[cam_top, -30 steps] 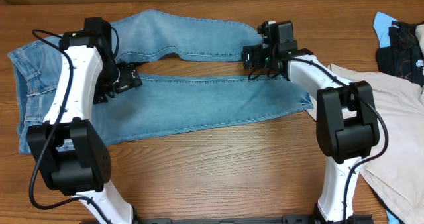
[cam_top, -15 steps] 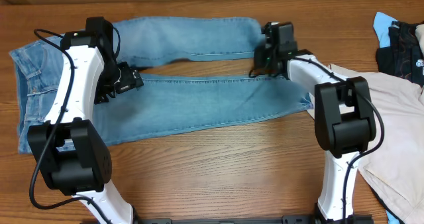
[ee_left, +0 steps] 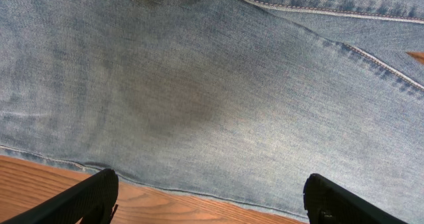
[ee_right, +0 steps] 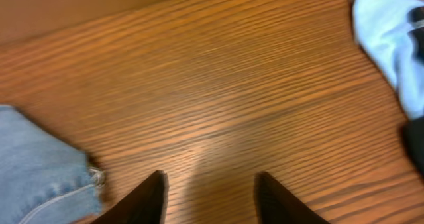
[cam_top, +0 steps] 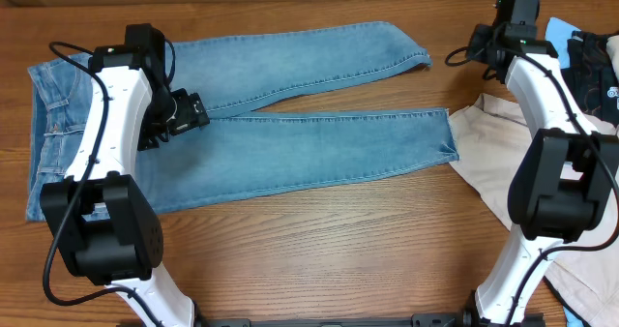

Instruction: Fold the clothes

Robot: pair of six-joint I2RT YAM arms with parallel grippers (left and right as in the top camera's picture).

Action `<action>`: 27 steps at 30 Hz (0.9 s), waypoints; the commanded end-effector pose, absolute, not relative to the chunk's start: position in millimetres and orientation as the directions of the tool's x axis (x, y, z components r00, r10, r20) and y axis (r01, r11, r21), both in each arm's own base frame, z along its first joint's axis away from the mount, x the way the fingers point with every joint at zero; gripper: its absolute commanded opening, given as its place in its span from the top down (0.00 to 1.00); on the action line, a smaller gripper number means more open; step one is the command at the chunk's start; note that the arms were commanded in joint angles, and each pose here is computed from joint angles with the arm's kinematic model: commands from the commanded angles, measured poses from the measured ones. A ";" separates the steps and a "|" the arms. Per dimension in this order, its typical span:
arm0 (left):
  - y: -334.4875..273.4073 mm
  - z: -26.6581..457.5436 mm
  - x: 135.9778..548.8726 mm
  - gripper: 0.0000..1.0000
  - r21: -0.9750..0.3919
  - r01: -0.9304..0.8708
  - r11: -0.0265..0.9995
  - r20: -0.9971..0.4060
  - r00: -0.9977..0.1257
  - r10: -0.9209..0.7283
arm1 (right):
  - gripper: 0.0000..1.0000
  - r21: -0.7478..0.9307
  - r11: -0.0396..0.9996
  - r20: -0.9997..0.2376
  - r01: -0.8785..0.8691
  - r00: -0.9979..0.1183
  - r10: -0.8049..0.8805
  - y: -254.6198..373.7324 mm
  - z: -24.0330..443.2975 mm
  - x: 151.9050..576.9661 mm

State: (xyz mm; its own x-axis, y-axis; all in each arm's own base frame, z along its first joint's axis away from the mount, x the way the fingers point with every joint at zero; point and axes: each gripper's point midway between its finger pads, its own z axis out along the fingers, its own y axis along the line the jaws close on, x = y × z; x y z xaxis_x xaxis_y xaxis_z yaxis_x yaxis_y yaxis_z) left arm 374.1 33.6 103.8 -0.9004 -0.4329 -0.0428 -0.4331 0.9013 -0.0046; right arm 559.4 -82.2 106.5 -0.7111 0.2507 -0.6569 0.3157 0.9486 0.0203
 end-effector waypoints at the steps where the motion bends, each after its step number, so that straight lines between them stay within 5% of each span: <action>1: 30.4 108.4 378.1 0.08 -0.014 -0.408 0.913 -0.058 -0.911 -0.408 | 0.36 0.158 0.984 -0.637 0.086 -0.752 0.168 -28.1 116.3 561.8; 17: 21.6 108.5 379.7 0.08 -0.019 -0.390 0.921 -0.060 -0.919 -0.390 | 0.13 0.280 0.959 -0.593 -0.051 -0.795 0.131 37.3 25.5 585.3; 18: 21.2 108.5 379.8 0.08 -0.019 -0.390 0.920 -0.060 -0.918 -0.391 | 0.16 0.294 0.954 -0.594 -0.064 -0.794 0.130 40.8 24.2 586.2; 19: 19.7 108.5 380.0 0.08 -0.019 -0.388 0.922 -0.061 -0.920 -0.388 | 0.32 0.301 0.951 -0.599 -0.072 -0.790 0.130 42.5 24.8 587.4; 20: 19.5 108.5 380.4 0.08 -0.020 -0.387 0.922 -0.062 -0.920 -0.387 | 0.60 0.300 0.951 -0.607 -0.074 -0.784 0.130 42.3 26.4 589.2; 22: 19.3 108.5 380.5 0.08 -0.020 -0.386 0.922 -0.063 -0.920 -0.387 | 0.94 0.304 0.950 -0.616 -0.070 -0.775 0.140 41.9 29.4 592.2; 27: 15.2 108.7 382.9 0.08 -0.023 -0.376 0.926 -0.071 -0.924 -0.376 | 0.96 0.344 0.935 -0.639 0.086 -0.708 0.300 -6.0 66.1 607.9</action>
State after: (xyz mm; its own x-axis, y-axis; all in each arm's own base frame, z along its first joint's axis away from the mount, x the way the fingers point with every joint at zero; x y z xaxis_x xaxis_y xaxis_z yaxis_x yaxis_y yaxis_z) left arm 378.1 21.8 103.9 -0.9131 -0.4042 -0.0544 -0.4043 0.9146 -0.0095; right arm 589.3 33.3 25.2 -0.7851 0.2097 -0.5827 0.0032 0.9423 0.3347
